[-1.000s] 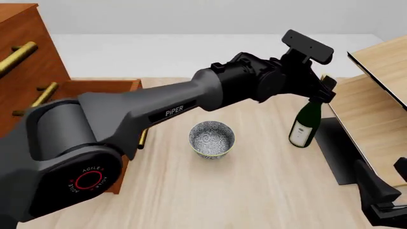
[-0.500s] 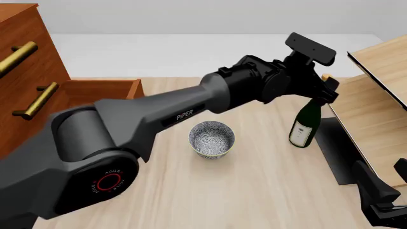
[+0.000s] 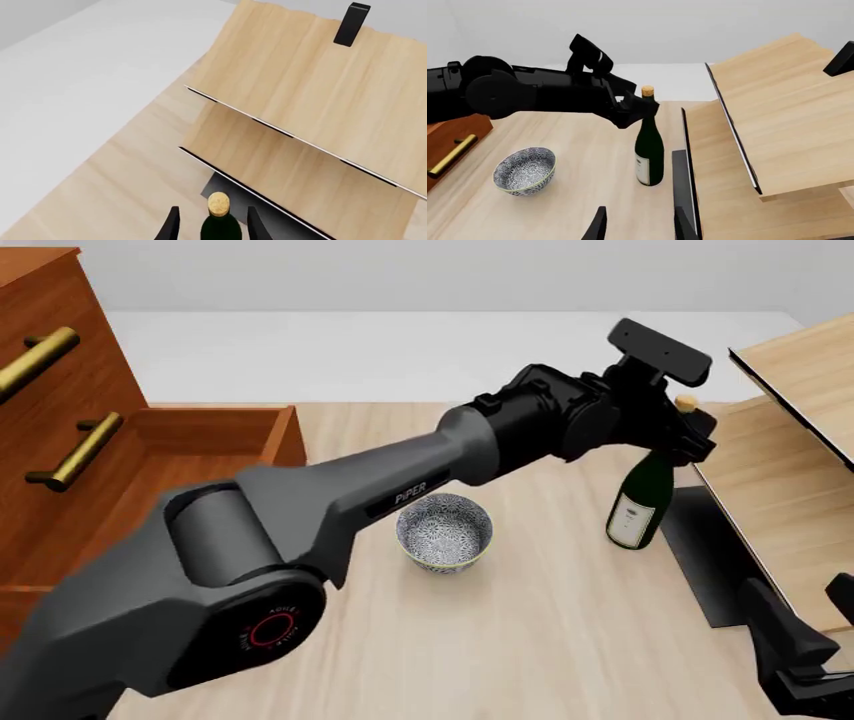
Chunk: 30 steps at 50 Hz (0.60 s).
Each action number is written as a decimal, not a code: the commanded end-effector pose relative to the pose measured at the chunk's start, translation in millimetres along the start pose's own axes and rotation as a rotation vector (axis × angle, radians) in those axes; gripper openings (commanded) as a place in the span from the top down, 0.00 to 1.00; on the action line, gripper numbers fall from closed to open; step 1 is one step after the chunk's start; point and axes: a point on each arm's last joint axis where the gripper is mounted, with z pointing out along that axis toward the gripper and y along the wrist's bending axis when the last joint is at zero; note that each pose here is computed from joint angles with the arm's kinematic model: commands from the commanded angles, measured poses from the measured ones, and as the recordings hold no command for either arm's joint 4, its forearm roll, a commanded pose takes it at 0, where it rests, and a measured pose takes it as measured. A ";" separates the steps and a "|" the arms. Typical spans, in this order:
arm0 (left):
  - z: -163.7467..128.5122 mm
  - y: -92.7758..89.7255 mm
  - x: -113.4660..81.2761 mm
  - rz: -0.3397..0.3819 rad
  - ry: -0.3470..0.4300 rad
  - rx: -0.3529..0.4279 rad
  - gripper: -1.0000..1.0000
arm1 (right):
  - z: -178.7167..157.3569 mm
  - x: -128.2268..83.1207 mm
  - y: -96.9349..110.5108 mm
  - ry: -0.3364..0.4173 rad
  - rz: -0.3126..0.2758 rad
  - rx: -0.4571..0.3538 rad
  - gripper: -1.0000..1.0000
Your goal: Put the wine bottle in the bottom drawer of the cabinet.
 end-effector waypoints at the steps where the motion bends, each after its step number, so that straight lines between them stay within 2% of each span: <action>1: -4.3 0.8 -5.5 -0.008 -0.013 -0.001 0.00 | 0.0 -0.4 0.1 -0.005 -0.002 -0.002 0.00; 30: 8.1 -3.4 4.5 -0.021 0.006 0.005 0.00 | 0.0 -0.7 -0.1 -0.007 -0.004 0.002 0.00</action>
